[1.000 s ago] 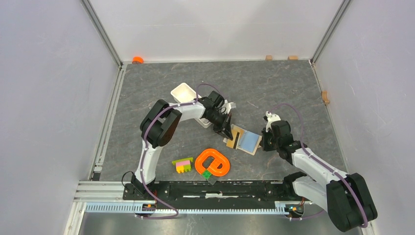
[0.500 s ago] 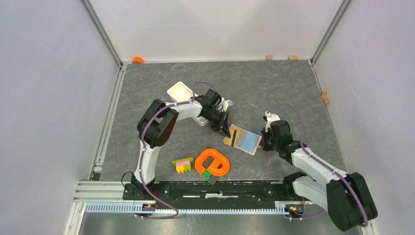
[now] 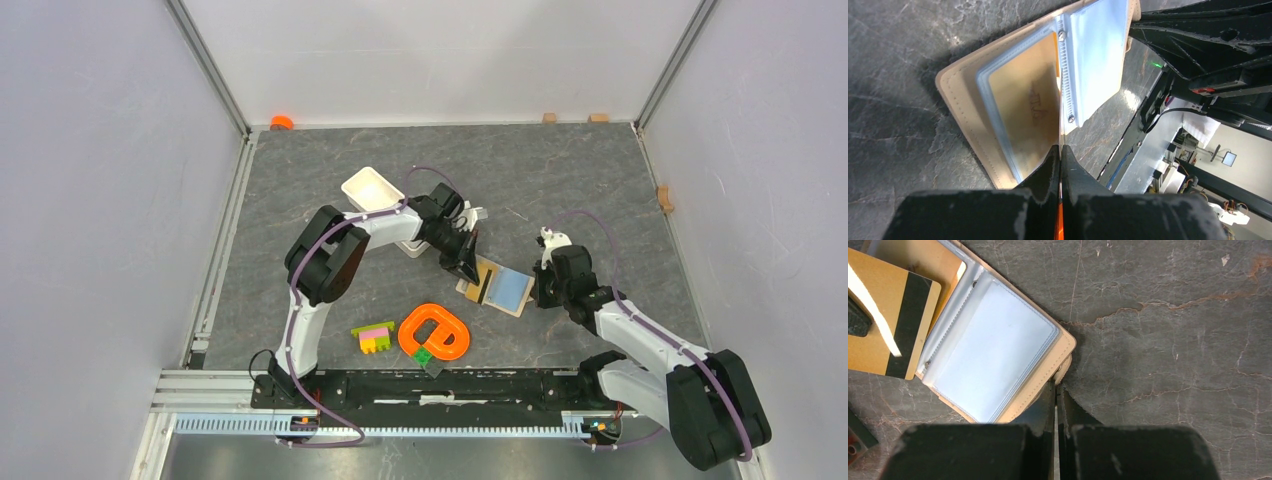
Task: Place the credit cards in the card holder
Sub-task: Insert the credit card into the card holder.
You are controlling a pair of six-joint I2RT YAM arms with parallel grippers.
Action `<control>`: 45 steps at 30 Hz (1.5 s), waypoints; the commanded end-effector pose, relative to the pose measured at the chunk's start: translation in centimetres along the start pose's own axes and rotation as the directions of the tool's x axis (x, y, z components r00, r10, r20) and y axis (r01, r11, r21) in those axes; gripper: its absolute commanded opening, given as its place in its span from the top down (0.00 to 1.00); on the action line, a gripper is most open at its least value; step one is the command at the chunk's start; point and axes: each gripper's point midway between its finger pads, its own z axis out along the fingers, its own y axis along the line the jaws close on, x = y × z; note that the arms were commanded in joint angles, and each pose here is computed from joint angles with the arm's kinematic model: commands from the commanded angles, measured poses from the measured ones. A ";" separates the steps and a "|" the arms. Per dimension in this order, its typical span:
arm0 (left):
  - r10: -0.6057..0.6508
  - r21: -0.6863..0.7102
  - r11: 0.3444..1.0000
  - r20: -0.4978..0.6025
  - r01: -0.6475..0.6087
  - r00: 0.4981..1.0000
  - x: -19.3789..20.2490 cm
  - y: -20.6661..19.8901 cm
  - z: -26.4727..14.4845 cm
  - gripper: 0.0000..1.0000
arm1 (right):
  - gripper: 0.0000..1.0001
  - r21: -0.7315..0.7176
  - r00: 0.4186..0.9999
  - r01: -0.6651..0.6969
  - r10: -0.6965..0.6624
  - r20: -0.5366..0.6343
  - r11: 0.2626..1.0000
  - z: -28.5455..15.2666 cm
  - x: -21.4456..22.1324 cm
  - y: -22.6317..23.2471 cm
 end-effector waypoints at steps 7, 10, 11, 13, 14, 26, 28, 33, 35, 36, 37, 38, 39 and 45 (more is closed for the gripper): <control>0.047 0.093 0.994 0.022 -0.049 0.999 -1.7 -3.7 0.4 0.98 | 1.00 -0.012 0.999 0.026 -0.027 -0.031 1.000 0.1 0.5 0.4; 0.040 0.092 0.995 0.010 -0.041 0.999 -1.4 -3.5 0.8 0.98 | 1.00 -0.010 0.999 0.027 -0.027 -0.032 1.000 0.1 0.5 0.3; 0.037 0.090 0.995 0.006 -0.037 0.999 -1.4 -3.3 1.0 0.98 | 1.00 -0.010 0.999 0.026 -0.026 -0.032 1.000 0.1 0.5 0.3; 0.030 0.082 0.996 0.002 -0.030 1.000 -1.3 -2.9 1.3 0.98 | 1.00 -0.012 0.999 0.028 -0.028 -0.030 1.000 0.1 0.4 0.4; 0.029 0.080 0.996 0.001 -0.029 1.000 -1.3 -2.8 1.4 0.98 | 1.00 -0.010 0.999 0.027 -0.028 -0.029 1.000 0.1 0.4 0.4; 0.011 -0.022 1.000 -0.007 -0.012 1.000 -1.8 -0.3 2.0 0.98 | 1.00 0.003 0.999 0.029 -0.028 -0.031 1.000 0.0 0.5 0.1; 0.007 -0.033 0.999 -0.007 -0.007 1.000 -1.8 0.2 1.9 0.98 | 1.00 0.006 0.999 0.029 -0.029 -0.031 1.000 0.0 0.5 0.1; 0.000 -0.044 0.999 -0.004 0.000 1.000 -1.8 0.8 1.5 0.98 | 1.00 0.005 0.999 0.029 -0.028 -0.032 1.000 0.0 0.5 0.1; 0.001 -0.044 0.999 -0.005 -0.001 1.000 -1.8 0.8 1.6 0.98 | 1.00 0.005 0.999 0.028 -0.028 -0.035 1.000 0.0 0.6 0.1; 0.000 -0.045 0.999 -0.006 0.000 1.000 -1.7 0.8 1.6 0.98 | 1.00 0.006 0.999 0.029 -0.029 -0.035 1.000 0.0 0.6 0.1; -0.001 -0.046 0.999 -0.004 0.001 1.000 -1.8 0.9 1.6 0.98 | 1.00 0.006 0.999 0.029 -0.029 -0.034 1.000 0.0 0.6 0.1; -0.002 -0.046 0.999 -0.004 0.002 1.000 -1.8 0.9 1.6 0.98 | 1.00 0.006 0.999 0.031 -0.030 -0.034 1.000 0.0 0.6 0.1; -0.003 -0.048 0.999 -0.002 0.003 1.000 -1.8 1.0 1.5 0.98 | 1.00 0.006 0.999 0.031 -0.031 -0.035 1.000 0.0 0.6 0.1; -0.012 -0.055 0.998 0.001 0.012 1.000 -1.9 1.3 1.4 0.98 | 1.00 0.009 0.999 0.030 -0.030 -0.033 1.000 0.0 0.5 0.1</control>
